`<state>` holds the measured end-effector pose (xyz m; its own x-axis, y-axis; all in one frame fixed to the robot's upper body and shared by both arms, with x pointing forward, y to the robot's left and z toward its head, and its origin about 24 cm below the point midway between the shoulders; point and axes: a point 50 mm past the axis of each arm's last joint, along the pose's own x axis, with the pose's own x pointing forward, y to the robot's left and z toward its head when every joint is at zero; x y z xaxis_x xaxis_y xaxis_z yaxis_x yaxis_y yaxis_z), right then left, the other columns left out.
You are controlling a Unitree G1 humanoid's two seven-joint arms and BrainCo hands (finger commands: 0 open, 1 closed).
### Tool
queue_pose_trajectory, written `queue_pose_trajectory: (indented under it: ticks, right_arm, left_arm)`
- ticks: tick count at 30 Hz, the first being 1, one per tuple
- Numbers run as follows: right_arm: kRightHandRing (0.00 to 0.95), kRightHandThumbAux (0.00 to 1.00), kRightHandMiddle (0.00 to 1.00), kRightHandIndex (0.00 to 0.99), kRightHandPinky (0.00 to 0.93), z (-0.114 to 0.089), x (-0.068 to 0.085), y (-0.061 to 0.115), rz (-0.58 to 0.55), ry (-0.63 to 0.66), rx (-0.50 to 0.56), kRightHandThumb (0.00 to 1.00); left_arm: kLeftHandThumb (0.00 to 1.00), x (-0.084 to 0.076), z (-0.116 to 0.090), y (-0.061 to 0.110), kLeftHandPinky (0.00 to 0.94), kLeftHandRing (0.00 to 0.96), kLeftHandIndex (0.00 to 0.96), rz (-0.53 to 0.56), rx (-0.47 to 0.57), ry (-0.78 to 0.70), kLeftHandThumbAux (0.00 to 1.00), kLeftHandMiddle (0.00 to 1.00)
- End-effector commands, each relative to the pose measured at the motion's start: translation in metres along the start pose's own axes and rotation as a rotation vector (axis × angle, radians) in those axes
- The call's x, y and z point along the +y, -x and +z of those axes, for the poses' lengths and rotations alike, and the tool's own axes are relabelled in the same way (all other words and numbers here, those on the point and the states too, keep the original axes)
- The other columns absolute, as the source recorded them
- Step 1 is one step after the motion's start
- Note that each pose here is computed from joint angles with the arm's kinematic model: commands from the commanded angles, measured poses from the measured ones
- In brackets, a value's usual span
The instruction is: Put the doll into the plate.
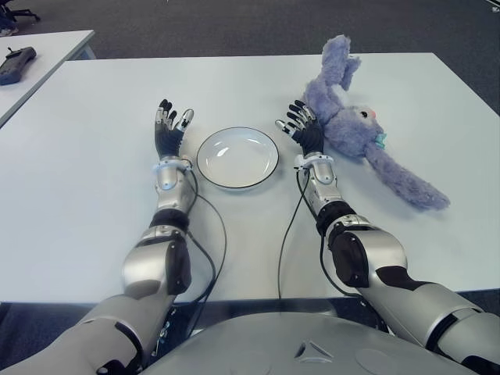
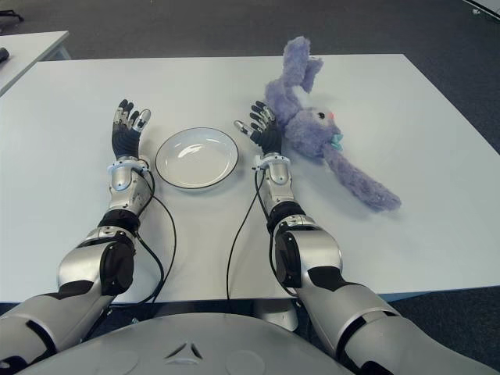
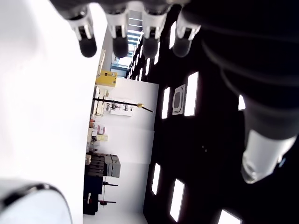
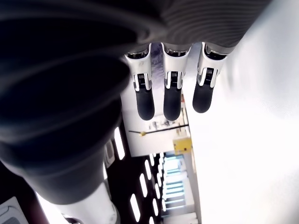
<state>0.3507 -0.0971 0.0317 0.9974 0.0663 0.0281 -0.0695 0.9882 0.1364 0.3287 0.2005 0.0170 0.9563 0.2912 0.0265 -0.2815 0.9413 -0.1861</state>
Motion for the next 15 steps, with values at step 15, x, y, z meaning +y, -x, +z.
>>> queue_pose_trajectory:
  ticks: [15]
  right_arm:
    - [0.063, 0.603, 0.090, 0.077, 0.061, -0.044, 0.041, 0.039, 0.264, 0.173, 0.085, 0.018]
  left_arm:
    - [0.000, 0.051, -0.113, 0.116, 0.000, 0.000, 0.000, 0.174, 0.513, -0.027, 0.642, 0.000]
